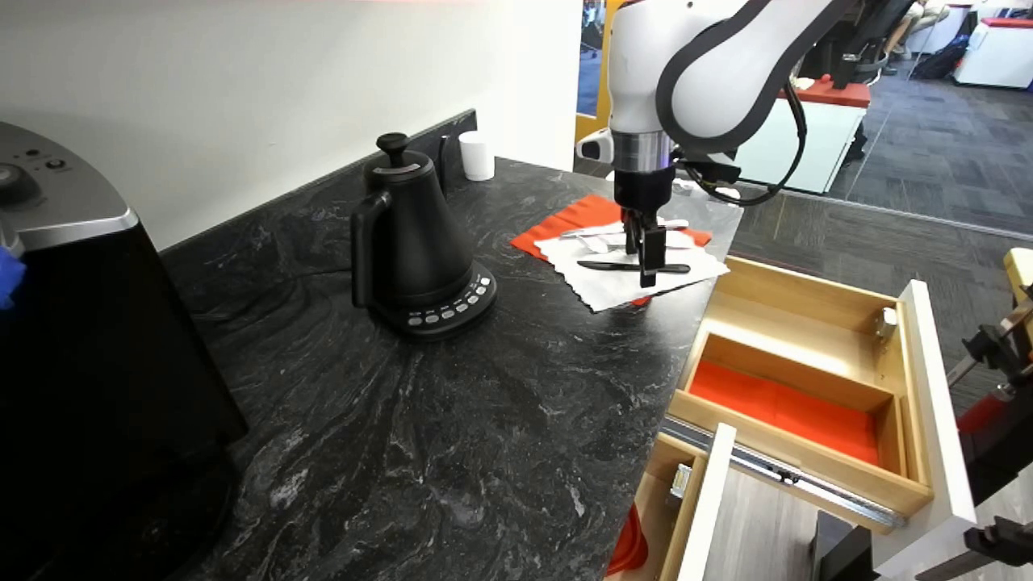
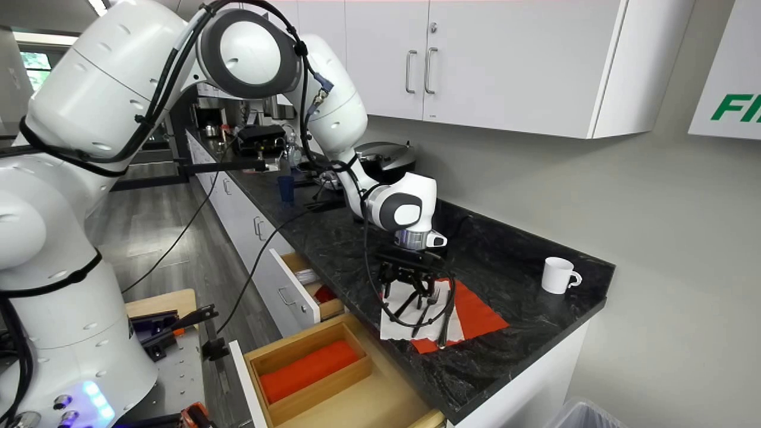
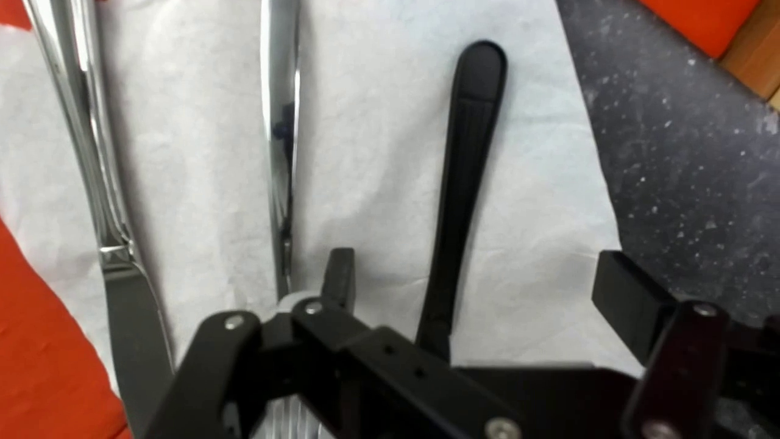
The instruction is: Move the cutlery from the counter to the tray in the drawer
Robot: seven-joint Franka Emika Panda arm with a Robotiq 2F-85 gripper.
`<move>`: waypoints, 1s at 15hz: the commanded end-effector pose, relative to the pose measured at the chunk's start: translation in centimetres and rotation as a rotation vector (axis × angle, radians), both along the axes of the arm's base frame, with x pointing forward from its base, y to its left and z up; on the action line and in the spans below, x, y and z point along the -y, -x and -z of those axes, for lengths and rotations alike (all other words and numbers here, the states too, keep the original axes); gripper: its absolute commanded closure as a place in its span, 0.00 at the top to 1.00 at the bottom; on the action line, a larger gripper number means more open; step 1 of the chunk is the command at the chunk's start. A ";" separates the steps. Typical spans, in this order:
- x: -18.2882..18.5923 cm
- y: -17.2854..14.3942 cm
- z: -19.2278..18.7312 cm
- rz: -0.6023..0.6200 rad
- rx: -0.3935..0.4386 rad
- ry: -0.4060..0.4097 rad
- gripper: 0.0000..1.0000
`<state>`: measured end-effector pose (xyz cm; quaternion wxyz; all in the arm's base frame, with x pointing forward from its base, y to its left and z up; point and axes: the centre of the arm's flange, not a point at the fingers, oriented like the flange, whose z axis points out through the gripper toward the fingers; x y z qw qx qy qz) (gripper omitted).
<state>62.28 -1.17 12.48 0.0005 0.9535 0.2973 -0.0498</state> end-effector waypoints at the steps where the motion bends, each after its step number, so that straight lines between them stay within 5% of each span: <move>1: -0.3 1.2 -0.7 -0.015 0.017 0.016 0.72; 3: -0.3 1.2 -0.7 -0.017 0.017 0.016 0.69; 8: -0.4 1.2 -0.8 -0.020 0.025 0.017 0.35; 9: -0.4 1.1 -0.8 -0.019 0.025 0.017 0.76; 11: -0.4 1.3 -0.9 -0.020 0.029 0.019 0.77; 15: -0.6 1.7 -0.8 -0.025 0.030 0.021 0.98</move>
